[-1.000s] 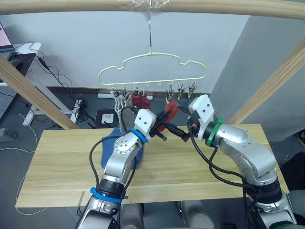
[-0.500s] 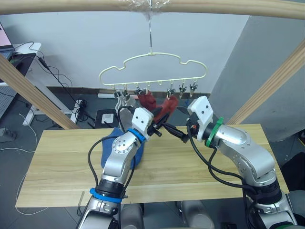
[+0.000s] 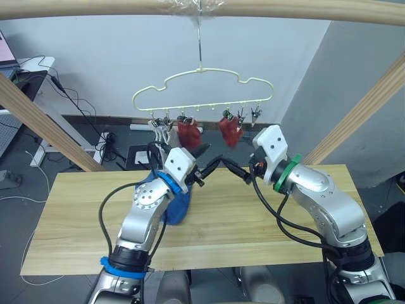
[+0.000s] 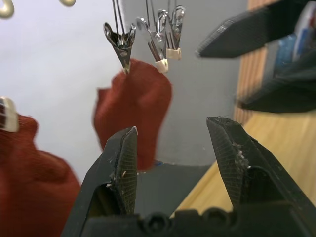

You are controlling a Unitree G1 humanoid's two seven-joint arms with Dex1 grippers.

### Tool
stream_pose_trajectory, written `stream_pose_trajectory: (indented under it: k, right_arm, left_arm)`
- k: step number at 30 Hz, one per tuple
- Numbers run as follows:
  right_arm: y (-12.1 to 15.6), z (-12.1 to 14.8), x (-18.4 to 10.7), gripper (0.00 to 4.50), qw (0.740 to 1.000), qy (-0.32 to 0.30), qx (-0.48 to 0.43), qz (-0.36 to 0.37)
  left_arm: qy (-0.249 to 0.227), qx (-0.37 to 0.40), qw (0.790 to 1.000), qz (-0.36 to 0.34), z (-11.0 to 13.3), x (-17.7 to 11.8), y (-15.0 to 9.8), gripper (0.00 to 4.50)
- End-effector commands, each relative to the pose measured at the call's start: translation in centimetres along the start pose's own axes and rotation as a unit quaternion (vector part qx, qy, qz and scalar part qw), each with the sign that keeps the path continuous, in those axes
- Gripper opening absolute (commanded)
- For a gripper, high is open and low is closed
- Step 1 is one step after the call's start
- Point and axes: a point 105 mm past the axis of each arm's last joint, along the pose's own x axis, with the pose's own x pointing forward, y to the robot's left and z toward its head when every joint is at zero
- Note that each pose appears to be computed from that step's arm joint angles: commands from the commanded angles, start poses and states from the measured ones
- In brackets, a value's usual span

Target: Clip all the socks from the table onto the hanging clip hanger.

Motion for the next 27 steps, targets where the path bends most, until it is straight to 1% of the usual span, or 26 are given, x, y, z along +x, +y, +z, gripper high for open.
stream_pose_trajectory:
  k: [1,2,3,5,6,10,19,24,27]
  right_arm:
    - [-1.5,1.4,-0.5,4.43,0.998,-0.038,0.002,-0.048]
    - [-1.7,1.6,-0.5,4.43,0.998,-0.042,0.009,-0.054]
    - [-1.8,1.7,-0.4,4.05,0.997,-0.044,0.013,-0.057]
    - [-1.9,1.7,-0.3,3.56,0.997,-0.046,0.017,-0.06]
    - [-1.9,1.8,-0.2,3.22,0.997,-0.047,0.019,-0.06]
    - [-1.9,1.8,0.1,3.22,0.997,-0.047,0.022,-0.065]
    - [-3.4,1.8,1.8,3.22,0.991,-0.042,0.027,-0.121]
    - [-3.6,1.8,2.7,3.22,0.99,-0.043,0.031,-0.133]
    - [-3.8,1.8,3.0,2.64,0.989,-0.045,0.03,-0.141]
  left_arm:
    - [-0.023,0.03,0.999,-0.028,2.2,-0.9,0.0,2.49]
    - [-0.021,0.038,0.999,-0.032,2.6,-1.2,0.2,2.49]
    - [-0.02,0.044,0.998,-0.036,2.9,-1.4,0.4,2.52]
    - [-0.019,0.052,0.998,-0.041,3.3,-1.5,0.5,2.52]
    - [-0.019,0.055,0.997,-0.043,3.5,-1.6,0.6,2.52]
    - [-0.02,0.059,0.997,-0.045,3.9,-1.6,0.6,2.52]
    - [-0.019,0.066,0.997,-0.047,3.7,-1.4,0.3,2.52]
    - [-0.018,0.069,0.996,-0.048,3.6,-1.3,0.3,2.52]
    - [-0.018,0.07,0.996,-0.048,3.6,-1.3,0.3,2.52]
